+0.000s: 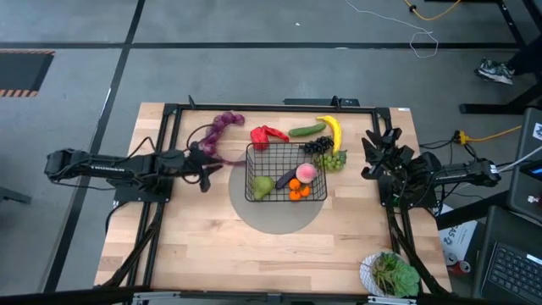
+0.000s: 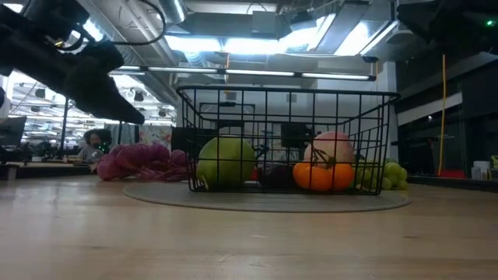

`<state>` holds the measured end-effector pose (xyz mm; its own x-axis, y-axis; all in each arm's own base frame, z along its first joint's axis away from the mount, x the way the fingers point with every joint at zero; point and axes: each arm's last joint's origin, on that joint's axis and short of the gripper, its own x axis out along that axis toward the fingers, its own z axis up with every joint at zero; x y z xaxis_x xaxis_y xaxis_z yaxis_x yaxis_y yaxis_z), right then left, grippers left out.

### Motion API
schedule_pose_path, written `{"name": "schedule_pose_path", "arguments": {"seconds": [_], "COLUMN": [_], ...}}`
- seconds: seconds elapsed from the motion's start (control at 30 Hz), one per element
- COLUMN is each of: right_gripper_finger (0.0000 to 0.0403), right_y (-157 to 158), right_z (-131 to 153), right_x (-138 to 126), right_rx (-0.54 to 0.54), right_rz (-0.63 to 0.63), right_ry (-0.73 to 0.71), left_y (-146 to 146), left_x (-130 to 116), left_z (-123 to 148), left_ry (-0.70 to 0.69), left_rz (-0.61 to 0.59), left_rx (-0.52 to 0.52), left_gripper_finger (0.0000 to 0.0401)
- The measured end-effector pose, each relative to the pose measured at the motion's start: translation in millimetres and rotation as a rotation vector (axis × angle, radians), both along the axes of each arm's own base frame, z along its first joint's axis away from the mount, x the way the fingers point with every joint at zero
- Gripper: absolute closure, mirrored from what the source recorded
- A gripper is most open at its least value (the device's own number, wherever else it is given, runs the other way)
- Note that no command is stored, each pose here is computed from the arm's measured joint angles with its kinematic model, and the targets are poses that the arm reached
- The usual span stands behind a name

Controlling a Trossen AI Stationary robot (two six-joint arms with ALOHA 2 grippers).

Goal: Build produce basket
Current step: Put the banana into the wire basket

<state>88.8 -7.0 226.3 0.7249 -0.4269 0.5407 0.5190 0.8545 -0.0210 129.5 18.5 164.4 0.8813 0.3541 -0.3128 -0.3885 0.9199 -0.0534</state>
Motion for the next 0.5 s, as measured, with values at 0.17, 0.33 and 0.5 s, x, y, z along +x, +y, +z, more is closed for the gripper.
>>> {"name": "schedule_pose_path", "arguments": {"seconds": [0.17,0.33,0.5], "right_gripper_finger": [0.0272,0.0272,0.0272], "right_y": [0,0,0], "right_z": [0,0,0], "right_x": [0,0,0], "right_rx": [0.011,0.044,0.045], "right_rz": [0.009,0.033,0.033], "right_ry": [-0.006,-0.024,-0.025], "left_y": [-3,-3,-6], "left_x": [-9,-16,-20], "left_z": [-8,-15,-13], "left_ry": [-0.030,-0.084,-0.133], "left_rz": [-0.093,-0.092,-0.163], "left_rx": [0.053,0.060,0.054], "left_gripper_finger": [0.0305,0.0305,0.0305]}}
